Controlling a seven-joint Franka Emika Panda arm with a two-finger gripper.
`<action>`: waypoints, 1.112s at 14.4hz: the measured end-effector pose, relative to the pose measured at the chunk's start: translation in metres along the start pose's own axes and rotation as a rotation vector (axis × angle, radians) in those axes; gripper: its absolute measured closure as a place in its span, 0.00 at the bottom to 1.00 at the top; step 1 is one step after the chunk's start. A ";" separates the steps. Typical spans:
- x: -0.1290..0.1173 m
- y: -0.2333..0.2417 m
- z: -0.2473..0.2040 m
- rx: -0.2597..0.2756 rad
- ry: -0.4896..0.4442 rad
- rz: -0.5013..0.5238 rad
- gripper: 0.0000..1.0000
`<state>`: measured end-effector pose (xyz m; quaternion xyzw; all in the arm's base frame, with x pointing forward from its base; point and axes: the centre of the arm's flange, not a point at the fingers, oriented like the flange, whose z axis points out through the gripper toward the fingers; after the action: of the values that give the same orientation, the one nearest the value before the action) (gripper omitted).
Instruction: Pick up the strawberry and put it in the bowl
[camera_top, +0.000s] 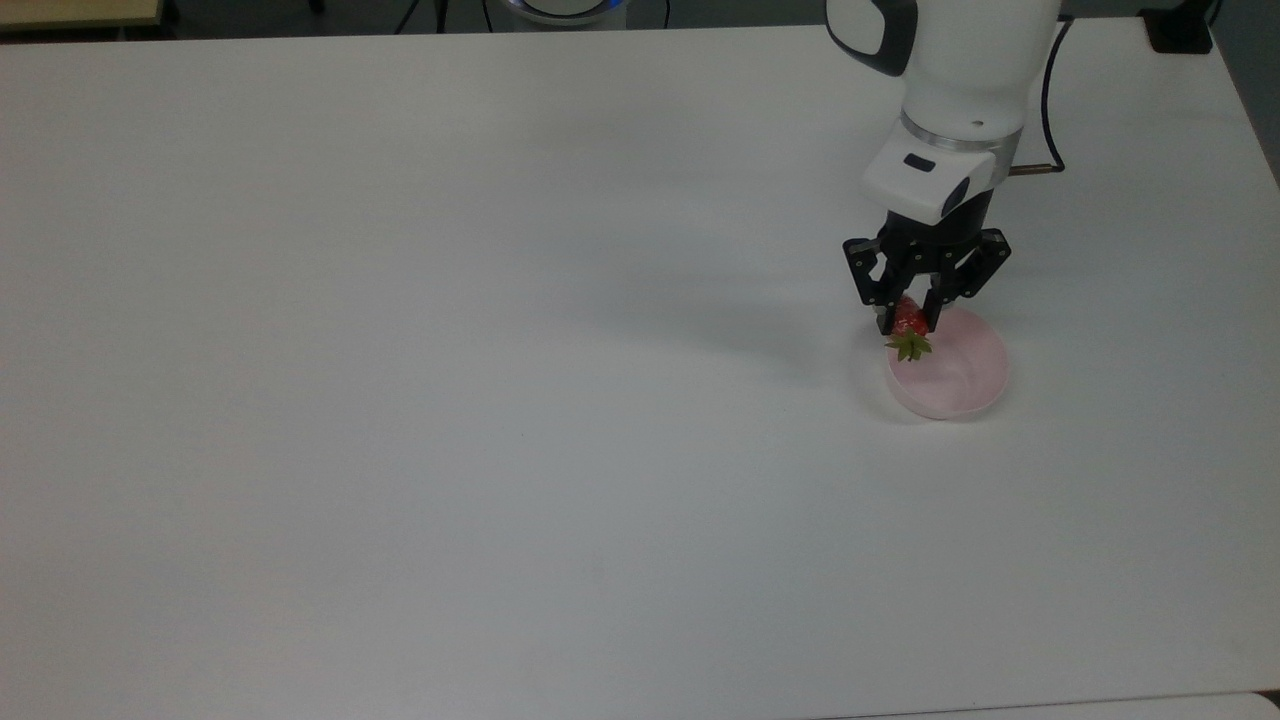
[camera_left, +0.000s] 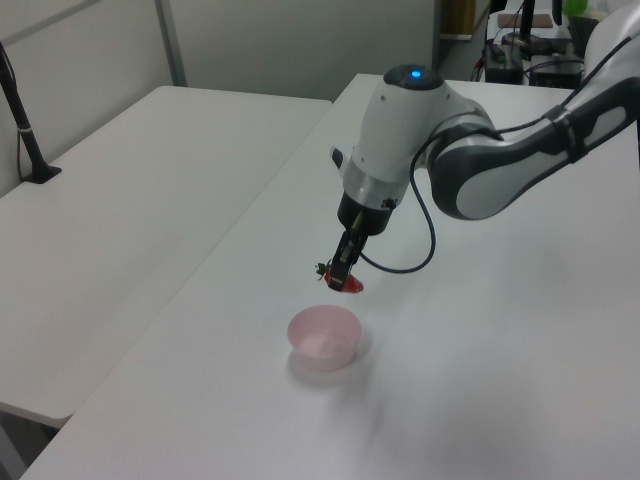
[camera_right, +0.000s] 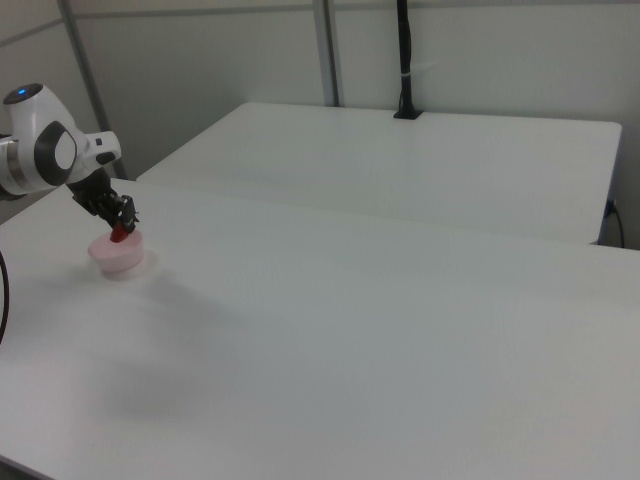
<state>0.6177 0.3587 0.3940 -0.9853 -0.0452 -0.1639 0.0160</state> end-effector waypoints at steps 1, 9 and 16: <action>-0.001 -0.002 0.005 -0.004 -0.004 0.015 0.61; 0.002 -0.020 -0.004 0.013 0.021 0.102 0.00; 0.022 0.212 -0.177 -0.074 -0.296 0.100 0.00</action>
<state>0.6013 0.1414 0.5644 -0.9996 0.0083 -0.0176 -0.0189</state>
